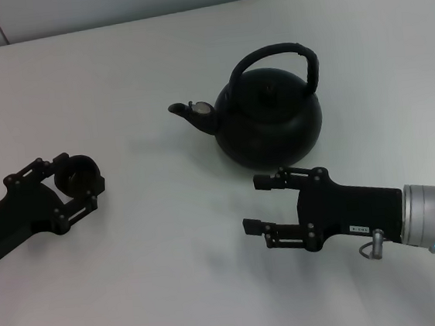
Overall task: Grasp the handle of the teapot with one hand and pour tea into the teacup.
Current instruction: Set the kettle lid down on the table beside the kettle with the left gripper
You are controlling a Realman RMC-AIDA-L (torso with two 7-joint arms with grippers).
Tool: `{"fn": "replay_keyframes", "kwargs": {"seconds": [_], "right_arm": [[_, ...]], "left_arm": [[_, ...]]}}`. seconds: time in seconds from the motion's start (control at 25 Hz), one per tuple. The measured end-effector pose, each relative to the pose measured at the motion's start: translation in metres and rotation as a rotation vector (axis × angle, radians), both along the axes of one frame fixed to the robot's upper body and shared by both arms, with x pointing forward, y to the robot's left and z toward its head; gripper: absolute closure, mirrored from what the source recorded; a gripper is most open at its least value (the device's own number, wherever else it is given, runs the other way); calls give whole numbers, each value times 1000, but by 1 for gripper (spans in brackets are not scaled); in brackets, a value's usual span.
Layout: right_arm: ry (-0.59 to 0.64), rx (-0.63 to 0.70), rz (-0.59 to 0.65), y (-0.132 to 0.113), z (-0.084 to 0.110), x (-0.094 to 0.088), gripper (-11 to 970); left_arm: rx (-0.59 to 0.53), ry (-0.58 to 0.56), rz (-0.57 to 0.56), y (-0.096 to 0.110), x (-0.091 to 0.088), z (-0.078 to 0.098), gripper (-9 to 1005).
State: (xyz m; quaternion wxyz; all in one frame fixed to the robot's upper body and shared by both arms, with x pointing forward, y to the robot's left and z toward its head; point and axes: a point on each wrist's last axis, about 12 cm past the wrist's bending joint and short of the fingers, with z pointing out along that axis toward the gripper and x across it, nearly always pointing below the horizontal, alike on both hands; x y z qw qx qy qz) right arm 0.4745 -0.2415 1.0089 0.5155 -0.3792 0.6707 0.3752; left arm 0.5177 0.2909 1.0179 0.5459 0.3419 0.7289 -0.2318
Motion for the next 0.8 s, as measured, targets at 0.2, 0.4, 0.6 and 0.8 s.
{"fn": "replay_keyframes", "kwargs": {"seconds": [0.2, 0.4, 0.6, 0.8], "right_arm": [[2, 0, -2, -1, -1, -1, 237], [7, 0, -7, -2, -2, -3, 238], [9, 1, -9, -2, -2, -4, 238], [9, 2, -8, -2, -2, -4, 237]], "left_arm": [[-1, -2, -3, 0, 0, 0, 288], [-2, -4, -58, -11, 3, 2, 286], [-27, -4, -124, -32, 8, 5, 283], [-31, -4, -192, -51, 13, 7, 281]]}}
